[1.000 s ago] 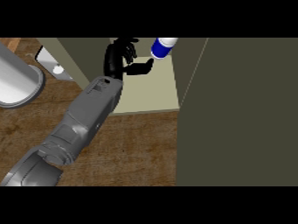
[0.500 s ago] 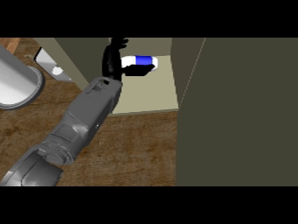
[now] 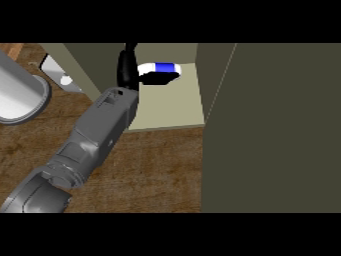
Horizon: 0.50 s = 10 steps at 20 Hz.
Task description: Pick up the bottled water, place it into the cabinet and close the cabinet
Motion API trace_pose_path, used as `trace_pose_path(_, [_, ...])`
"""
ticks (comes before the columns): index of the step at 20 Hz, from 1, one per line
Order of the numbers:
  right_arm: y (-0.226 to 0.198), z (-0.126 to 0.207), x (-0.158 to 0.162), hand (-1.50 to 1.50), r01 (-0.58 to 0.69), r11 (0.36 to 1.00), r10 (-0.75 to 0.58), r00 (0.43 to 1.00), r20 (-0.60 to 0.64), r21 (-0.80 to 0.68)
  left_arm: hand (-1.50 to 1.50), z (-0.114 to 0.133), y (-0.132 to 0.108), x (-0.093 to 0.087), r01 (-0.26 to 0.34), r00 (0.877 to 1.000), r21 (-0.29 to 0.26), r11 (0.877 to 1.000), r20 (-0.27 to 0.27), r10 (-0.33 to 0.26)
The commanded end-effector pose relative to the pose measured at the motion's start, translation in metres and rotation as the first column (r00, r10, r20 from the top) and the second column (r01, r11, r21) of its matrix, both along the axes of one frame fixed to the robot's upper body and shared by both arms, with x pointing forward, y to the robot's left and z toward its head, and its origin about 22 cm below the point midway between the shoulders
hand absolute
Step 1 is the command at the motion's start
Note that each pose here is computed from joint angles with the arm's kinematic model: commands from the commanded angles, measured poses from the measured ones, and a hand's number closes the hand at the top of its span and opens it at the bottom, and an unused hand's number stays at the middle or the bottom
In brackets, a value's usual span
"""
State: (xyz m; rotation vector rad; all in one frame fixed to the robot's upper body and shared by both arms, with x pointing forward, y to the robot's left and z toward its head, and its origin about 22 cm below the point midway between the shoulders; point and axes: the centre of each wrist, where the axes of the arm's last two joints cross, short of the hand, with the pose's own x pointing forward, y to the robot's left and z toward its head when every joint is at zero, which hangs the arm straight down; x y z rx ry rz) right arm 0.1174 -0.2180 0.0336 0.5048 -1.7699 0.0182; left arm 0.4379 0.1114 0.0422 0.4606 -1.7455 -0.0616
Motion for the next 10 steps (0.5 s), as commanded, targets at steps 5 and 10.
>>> trace_pose_path(5, [0.009, 0.009, 0.002, -1.5, 0.026, 1.0, -0.025, 0.999, 0.027, -0.017, -1.5, -0.003, 0.04, 0.002, 0.122, 0.985, -0.149, 0.981, 0.137, -0.102])
trace_pose_path(10, [-0.003, 0.008, -0.014, -1.5, 0.022, 1.0, -0.022, 1.0, 0.008, -0.017, -1.5, -0.001, 0.019, -0.001, 0.23, 0.964, -0.222, 0.947, 0.183, -0.192])
